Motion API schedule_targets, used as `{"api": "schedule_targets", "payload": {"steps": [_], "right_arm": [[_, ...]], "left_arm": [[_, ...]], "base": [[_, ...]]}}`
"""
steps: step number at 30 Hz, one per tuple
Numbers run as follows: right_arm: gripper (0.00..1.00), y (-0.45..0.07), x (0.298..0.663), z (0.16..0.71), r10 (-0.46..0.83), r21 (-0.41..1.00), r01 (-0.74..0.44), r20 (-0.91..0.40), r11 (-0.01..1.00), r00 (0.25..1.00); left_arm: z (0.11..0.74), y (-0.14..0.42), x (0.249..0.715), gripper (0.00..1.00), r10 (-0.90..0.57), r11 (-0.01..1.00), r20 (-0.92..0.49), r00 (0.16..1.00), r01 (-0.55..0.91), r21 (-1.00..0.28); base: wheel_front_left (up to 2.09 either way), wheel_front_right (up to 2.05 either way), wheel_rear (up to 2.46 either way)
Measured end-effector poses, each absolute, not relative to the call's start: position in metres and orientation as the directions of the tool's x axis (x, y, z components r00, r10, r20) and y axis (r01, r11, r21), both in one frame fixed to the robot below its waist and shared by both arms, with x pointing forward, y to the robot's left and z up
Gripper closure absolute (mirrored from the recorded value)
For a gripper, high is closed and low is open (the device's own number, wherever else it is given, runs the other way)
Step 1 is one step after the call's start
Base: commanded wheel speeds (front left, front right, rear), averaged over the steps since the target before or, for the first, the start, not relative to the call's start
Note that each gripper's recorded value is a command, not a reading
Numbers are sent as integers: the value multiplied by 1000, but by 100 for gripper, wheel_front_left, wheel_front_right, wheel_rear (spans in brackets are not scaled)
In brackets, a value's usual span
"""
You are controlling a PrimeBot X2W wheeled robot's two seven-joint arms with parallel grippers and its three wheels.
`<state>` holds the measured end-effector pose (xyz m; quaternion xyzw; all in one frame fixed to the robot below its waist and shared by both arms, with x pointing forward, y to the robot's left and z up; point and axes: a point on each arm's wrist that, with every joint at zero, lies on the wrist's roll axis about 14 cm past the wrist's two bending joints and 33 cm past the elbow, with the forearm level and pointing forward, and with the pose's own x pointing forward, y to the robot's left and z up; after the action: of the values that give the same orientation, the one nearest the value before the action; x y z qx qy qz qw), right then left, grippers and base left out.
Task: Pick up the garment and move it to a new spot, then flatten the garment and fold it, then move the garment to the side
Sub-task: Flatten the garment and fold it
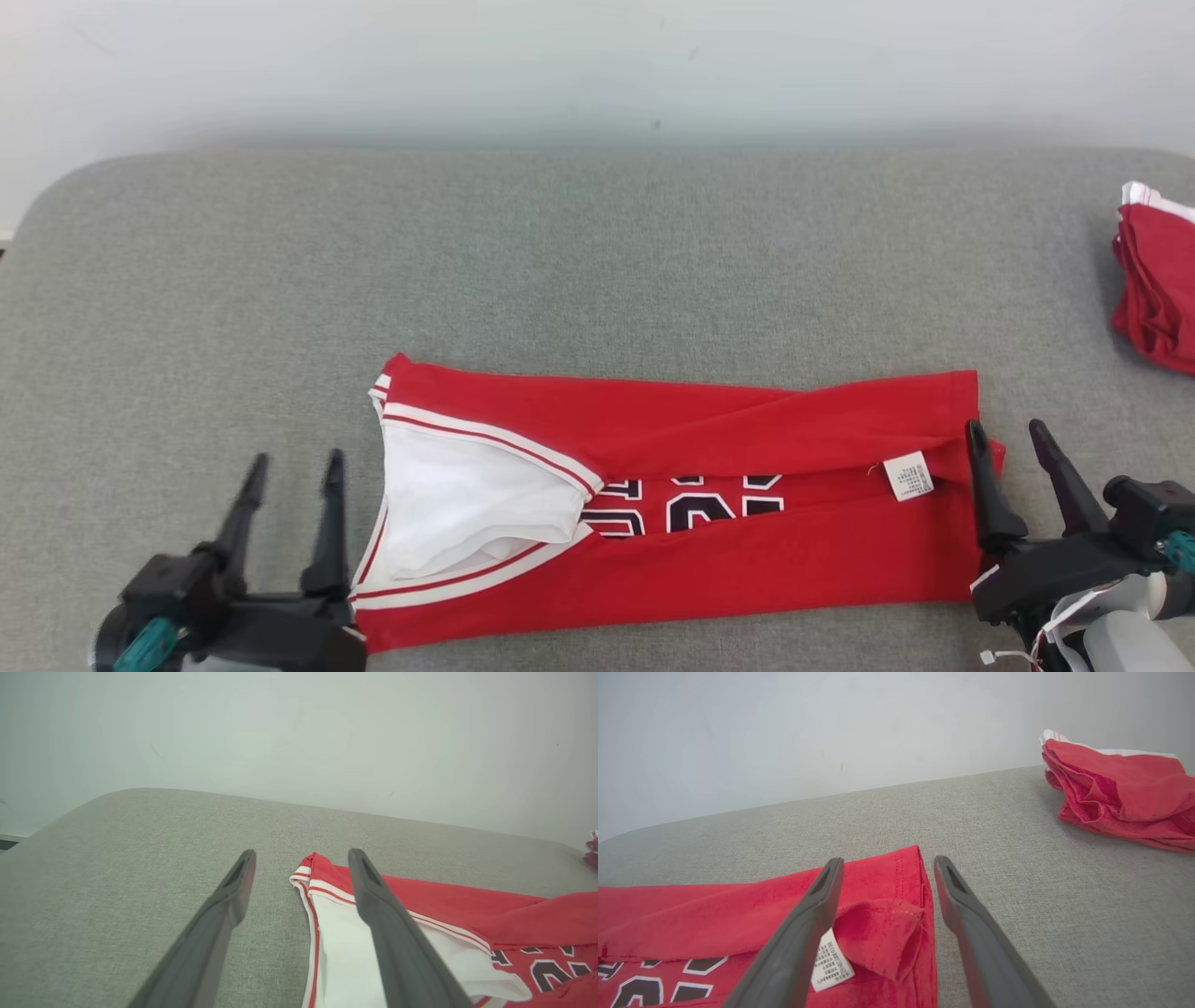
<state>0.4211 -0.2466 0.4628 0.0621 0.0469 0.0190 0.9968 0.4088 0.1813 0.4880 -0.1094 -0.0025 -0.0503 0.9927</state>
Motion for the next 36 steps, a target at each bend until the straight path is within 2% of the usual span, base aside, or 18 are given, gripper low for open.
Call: {"api": "schedule_targets", "payload": {"steps": [5, 11, 17, 22, 23, 24, 25, 33, 36], "right_arm": [[0, -249, 425, 456, 46, 97, -32, -149, 995, 988], [0, -256, 435, 439, 18, 86, 4, -259, 996, 966], [0, -258, 427, 412, -9, 121, 57, -368, 991, 930], [0, -247, 423, 399, 2, 163, 70, -409, 984, 912], [54, -244, 423, 397, 6, 170, 73, -420, 983, 908], [82, -243, 423, 395, 9, 170, 71, -427, 983, 904], [100, -242, 424, 395, 10, 171, 71, -429, 983, 903], [100, -245, 421, 397, 1, 181, 82, -414, 980, 910], [100, -281, 418, 413, -70, 137, 128, -367, 982, 928]], "left_arm": [[501, 201, 397, 0, -14, 984, 63, 998, 25, -177], [497, 216, 380, 0, 47, 986, 54, 997, -38, -160], [494, 223, 368, 0, 71, 986, 45, 996, -63, -152], [493, 225, 364, 0, 82, 985, 43, 996, -74, -156], [492, 225, 363, 0, 83, 985, 40, 996, -76, -154], [491, 225, 363, 0, 84, 985, 38, 996, -77, -153], [491, 225, 362, 0, 86, 985, 37, 996, -79, -152], [489, 225, 356, 0, 87, 986, 32, 996, -81, -143], [488, 223, 352, 0, 78, 988, 30, 996, -73, -135]], "base": [[0, 0, 0], [0, 0, 0], [0, 0, 0], [0, 0, 0], [0, 0, 0], [0, 0, 0], [0, 0, 0], [0, 0, 0], [0, 0, 0]]}}
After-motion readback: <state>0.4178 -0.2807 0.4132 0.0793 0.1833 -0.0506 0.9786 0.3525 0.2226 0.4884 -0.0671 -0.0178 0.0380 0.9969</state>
